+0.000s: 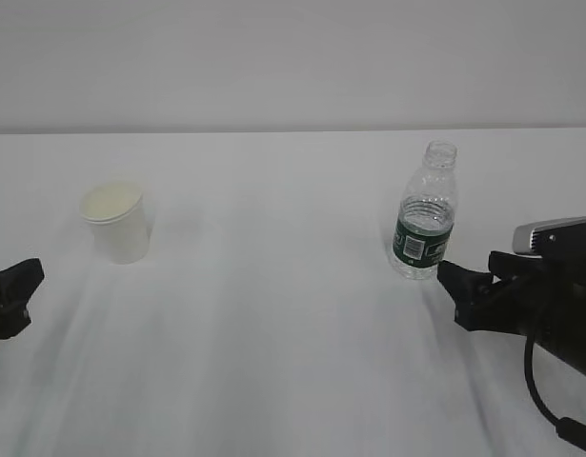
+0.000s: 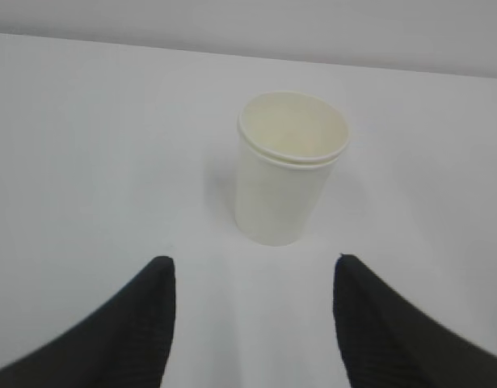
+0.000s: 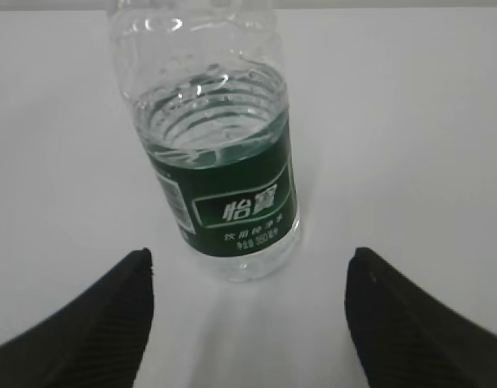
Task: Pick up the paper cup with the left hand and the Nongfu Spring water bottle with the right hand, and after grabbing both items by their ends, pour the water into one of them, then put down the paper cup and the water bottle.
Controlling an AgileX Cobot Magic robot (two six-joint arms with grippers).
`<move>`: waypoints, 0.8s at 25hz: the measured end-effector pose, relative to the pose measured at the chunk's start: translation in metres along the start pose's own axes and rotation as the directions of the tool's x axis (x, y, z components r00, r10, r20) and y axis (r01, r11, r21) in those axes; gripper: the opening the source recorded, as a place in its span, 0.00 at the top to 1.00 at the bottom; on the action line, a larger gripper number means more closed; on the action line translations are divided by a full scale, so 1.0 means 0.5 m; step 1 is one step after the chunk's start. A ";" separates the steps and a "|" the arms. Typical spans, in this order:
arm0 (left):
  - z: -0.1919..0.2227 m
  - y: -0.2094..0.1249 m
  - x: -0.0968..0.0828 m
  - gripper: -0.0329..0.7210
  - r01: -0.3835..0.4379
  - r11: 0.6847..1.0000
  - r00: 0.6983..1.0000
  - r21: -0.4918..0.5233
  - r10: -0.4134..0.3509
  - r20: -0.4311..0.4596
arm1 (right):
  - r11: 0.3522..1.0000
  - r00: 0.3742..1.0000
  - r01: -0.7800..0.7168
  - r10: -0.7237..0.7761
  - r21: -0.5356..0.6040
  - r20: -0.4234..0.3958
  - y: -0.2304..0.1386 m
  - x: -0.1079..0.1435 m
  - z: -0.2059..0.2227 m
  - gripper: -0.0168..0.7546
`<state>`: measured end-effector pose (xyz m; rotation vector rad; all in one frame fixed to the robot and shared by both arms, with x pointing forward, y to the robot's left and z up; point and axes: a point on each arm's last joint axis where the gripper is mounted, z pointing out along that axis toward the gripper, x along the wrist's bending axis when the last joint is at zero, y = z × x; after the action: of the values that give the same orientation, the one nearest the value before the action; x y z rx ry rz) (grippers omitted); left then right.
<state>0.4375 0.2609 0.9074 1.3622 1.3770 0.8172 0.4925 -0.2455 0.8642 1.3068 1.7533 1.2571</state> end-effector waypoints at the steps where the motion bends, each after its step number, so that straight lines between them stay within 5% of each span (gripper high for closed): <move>1: 0.000 0.000 0.000 0.37 0.000 1.000 1.000 0.001 0.000 0.000 | 1.000 1.000 -0.003 0.003 -0.004 0.000 0.001 -0.001 0.004 0.26; 9: 0.000 0.000 0.000 0.37 0.000 1.000 1.000 -0.001 0.000 0.000 | 1.000 1.000 0.007 -0.007 -0.014 -0.030 -0.001 -0.004 0.045 0.12; 20: 0.000 0.000 0.000 0.37 -0.001 1.000 1.000 -0.003 0.001 0.002 | 1.000 0.999 0.011 -0.012 -0.018 -0.050 -0.009 -0.009 0.086 0.11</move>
<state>0.4376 0.2607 0.9076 1.3611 1.3731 0.8176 0.5302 -0.2359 0.8442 1.2635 1.7776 1.3072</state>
